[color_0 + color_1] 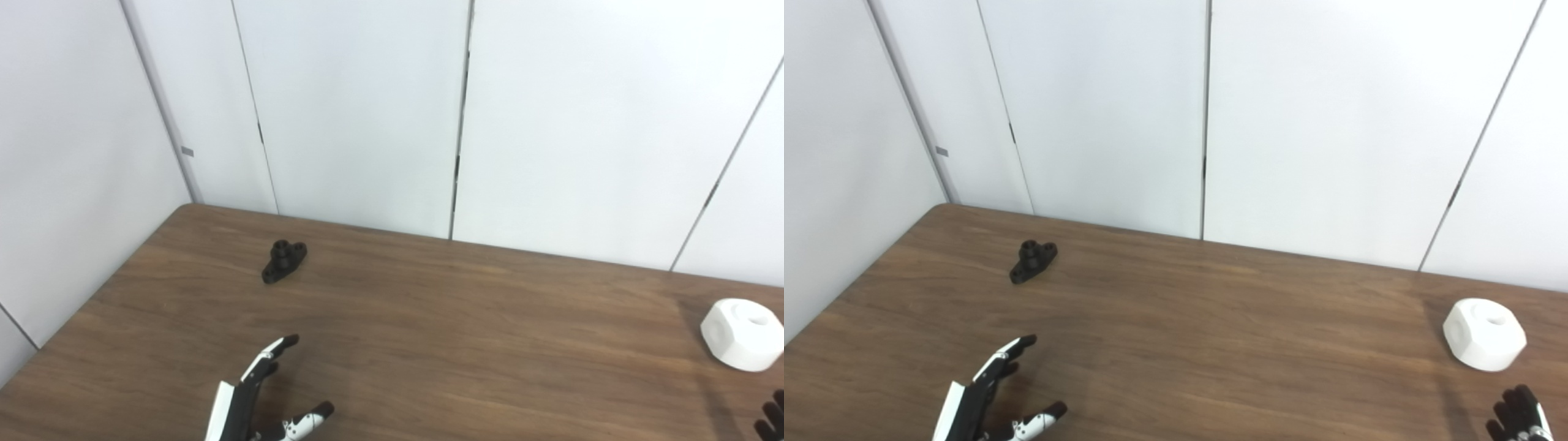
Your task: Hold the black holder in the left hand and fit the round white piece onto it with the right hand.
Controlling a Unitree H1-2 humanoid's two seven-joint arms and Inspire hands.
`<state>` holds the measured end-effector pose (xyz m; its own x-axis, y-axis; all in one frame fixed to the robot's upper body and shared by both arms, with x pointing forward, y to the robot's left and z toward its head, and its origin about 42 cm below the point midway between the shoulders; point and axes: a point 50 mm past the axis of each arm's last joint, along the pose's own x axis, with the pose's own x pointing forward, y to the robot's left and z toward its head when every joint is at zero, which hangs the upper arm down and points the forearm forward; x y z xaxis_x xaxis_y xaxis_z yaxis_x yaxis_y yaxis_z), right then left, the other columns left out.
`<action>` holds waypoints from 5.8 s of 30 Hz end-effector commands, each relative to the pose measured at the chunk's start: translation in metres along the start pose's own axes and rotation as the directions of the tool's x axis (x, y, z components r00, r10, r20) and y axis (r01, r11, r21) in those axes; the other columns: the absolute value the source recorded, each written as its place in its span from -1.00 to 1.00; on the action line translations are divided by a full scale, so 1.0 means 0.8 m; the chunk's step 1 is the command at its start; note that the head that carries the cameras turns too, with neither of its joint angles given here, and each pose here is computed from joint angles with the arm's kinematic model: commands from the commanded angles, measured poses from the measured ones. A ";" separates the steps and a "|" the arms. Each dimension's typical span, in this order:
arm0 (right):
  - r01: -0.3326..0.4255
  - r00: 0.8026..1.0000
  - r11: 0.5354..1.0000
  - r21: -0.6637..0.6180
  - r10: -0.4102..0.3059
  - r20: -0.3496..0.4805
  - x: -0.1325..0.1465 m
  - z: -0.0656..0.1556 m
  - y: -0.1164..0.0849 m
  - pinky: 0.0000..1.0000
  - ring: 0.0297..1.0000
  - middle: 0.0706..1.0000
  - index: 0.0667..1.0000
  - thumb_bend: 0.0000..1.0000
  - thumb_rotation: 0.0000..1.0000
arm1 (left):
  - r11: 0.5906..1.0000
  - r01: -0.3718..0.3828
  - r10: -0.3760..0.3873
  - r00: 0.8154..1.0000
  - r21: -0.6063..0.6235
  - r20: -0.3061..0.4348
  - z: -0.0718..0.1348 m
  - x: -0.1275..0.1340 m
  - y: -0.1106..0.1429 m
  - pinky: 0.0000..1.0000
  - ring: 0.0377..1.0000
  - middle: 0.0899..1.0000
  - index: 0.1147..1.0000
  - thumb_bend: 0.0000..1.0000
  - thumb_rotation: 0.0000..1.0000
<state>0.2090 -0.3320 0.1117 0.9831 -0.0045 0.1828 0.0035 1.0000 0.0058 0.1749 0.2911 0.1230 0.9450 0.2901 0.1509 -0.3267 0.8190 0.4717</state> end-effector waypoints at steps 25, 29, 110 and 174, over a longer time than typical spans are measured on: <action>0.015 0.994 0.999 0.037 -0.011 -0.111 -0.038 -0.032 0.017 1.00 1.00 1.00 0.99 0.58 1.00 | 0.900 -0.226 0.246 0.969 0.373 -0.008 0.028 0.159 0.036 0.78 0.88 0.82 0.61 0.60 -0.18; 0.016 0.995 0.999 0.046 -0.011 -0.104 -0.039 -0.032 0.018 1.00 1.00 1.00 1.00 0.55 1.00 | 0.895 -0.224 0.251 0.968 0.386 -0.020 0.023 0.180 0.040 0.71 0.85 0.78 0.59 0.62 -0.16; 0.005 0.994 1.000 0.022 -0.002 -0.110 -0.049 -0.030 0.026 1.00 1.00 1.00 1.00 0.43 1.00 | 0.826 -0.127 0.206 0.975 0.549 -0.086 -0.003 0.314 0.019 0.87 0.84 0.65 -0.13 0.06 -0.82; 0.000 0.995 1.000 0.021 0.002 -0.097 -0.037 -0.021 0.046 1.00 1.00 0.98 1.00 0.22 1.00 | 0.782 0.467 -0.526 0.850 0.412 0.035 0.037 0.100 -0.085 0.66 0.82 0.72 -0.14 -0.01 -0.90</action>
<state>0.1968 -0.3145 0.1131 0.9867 0.0146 0.1618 -0.0062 0.9986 -0.0525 0.2810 0.2547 0.1371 0.9895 -0.1437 -0.0134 0.0925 0.5600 0.8233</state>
